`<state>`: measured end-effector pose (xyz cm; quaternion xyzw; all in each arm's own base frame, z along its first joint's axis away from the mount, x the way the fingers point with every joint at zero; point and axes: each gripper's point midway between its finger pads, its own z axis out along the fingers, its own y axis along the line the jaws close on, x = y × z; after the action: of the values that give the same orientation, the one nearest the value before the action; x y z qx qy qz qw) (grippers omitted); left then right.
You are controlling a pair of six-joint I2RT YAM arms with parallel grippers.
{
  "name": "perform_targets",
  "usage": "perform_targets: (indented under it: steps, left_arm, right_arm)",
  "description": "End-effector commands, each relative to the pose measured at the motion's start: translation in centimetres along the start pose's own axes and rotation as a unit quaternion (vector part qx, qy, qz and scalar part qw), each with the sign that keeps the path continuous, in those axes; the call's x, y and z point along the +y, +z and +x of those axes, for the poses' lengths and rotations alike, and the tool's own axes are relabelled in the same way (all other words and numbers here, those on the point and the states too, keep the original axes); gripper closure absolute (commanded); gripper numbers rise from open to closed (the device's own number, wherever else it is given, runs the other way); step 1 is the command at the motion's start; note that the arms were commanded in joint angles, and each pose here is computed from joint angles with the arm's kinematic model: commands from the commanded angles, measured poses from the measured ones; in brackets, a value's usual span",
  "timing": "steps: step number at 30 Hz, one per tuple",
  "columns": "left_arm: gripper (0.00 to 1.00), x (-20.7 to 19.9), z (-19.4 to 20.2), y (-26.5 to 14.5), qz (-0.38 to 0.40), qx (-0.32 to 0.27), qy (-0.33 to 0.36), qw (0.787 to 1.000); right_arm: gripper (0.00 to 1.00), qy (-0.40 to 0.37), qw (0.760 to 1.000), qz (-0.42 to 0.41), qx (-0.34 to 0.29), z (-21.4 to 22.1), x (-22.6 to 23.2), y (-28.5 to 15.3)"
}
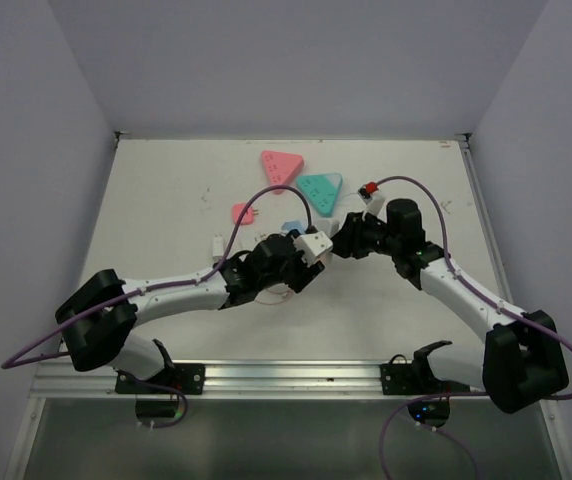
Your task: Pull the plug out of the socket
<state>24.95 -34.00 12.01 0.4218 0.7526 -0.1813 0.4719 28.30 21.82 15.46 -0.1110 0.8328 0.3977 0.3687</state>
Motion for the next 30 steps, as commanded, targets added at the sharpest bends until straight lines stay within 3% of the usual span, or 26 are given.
perform_targets:
  steps: [1,4,12,26,29,30]
  left_arm:
    - [1.0,-0.2,-2.6,-0.3,0.001,-0.057,-0.011,0.998]
    - [1.0,-0.3,-3.3,-0.4,0.005,-0.071,-0.018,0.997]
    - [1.0,-0.8,-4.2,-0.9,0.017,-0.09,-0.041,0.995]
    - [1.0,-0.4,-5.5,-2.0,0.006,-0.129,-0.072,0.989]
    - [1.0,-0.1,-5.4,-2.1,-0.001,-0.129,-0.078,0.989]
    - [1.0,-0.1,-5.3,-2.1,-0.002,-0.128,-0.078,0.989]
  right_arm:
    - [0.56,-0.025,0.997,-0.053,-0.048,-2.4,2.9,0.3]
    - [0.47,-0.026,0.997,-0.053,-0.049,-2.0,3.3,0.8]
    - [0.4,-0.015,0.997,-0.019,-0.075,-1.8,2.5,1.9]
    - [0.42,-0.009,0.997,0.006,-0.074,-0.5,1.6,3.4]
    - [0.49,-0.009,0.997,0.01,-0.071,-0.3,1.4,3.5]
    - [0.58,-0.011,0.997,0.015,-0.07,-0.3,1.2,3.5]
